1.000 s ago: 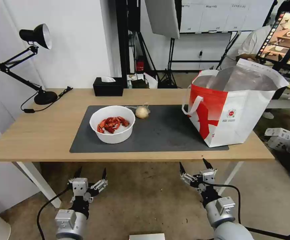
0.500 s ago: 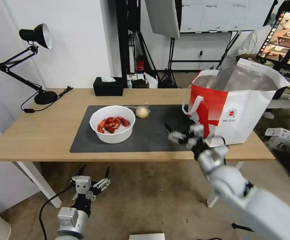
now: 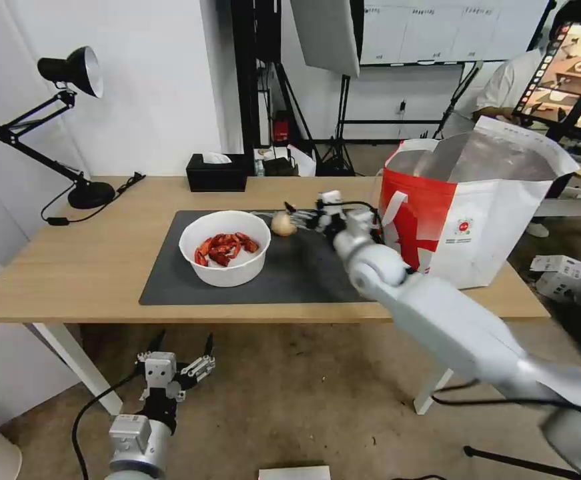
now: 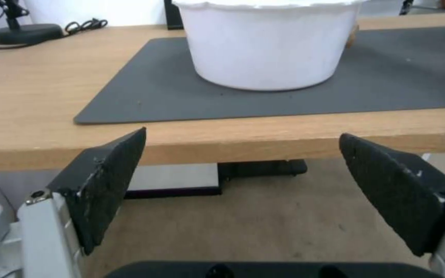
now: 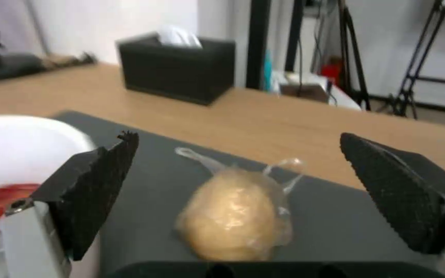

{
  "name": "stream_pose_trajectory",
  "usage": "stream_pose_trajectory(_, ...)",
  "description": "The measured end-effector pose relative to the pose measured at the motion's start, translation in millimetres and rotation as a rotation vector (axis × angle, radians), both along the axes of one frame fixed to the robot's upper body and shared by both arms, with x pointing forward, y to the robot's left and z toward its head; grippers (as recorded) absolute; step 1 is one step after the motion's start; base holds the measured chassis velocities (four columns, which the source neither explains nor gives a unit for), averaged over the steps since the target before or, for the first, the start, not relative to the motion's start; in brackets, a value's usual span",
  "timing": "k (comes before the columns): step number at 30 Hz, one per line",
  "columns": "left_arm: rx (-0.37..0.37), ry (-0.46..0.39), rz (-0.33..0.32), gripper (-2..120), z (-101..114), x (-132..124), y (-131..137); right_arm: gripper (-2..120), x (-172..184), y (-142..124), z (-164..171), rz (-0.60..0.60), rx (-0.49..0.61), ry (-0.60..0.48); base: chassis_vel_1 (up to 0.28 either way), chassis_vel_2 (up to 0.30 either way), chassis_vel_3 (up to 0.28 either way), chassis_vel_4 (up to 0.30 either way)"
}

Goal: Pick up the trash from the table and place it into the takeout bag.

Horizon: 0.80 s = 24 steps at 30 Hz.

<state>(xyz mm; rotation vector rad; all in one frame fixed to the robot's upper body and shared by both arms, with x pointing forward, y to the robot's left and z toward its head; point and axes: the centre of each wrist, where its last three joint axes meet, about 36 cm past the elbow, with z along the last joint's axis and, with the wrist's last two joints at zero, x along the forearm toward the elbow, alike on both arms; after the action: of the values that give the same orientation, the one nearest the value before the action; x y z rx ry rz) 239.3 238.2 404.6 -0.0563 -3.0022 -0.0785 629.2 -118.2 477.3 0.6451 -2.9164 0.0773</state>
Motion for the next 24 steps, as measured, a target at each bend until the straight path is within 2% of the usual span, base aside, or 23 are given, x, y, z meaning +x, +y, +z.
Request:
stream_pose_trajectory(8, 0.007, 0.003, 0.001, 100, -2, 0, 4, 100, 43, 30, 1, -0.014, -0.065, 0.075, 0.000, 0.000, 0.000, 0.000)
stream_pose_trajectory(15, 0.002, 0.004, 0.005, 100, -5, 0, 4, 100, 73, 44, -10, -0.003, -0.146, 0.113, 0.000, 0.000, 0.000, 0.000)
stream_pose_trajectory(24, -0.003, -0.002, 0.007, 100, -6, 0, 6, 100, 77, 48, -29, 0.026, -0.189, 0.156, 0.000, 0.000, 0.000, 0.000)
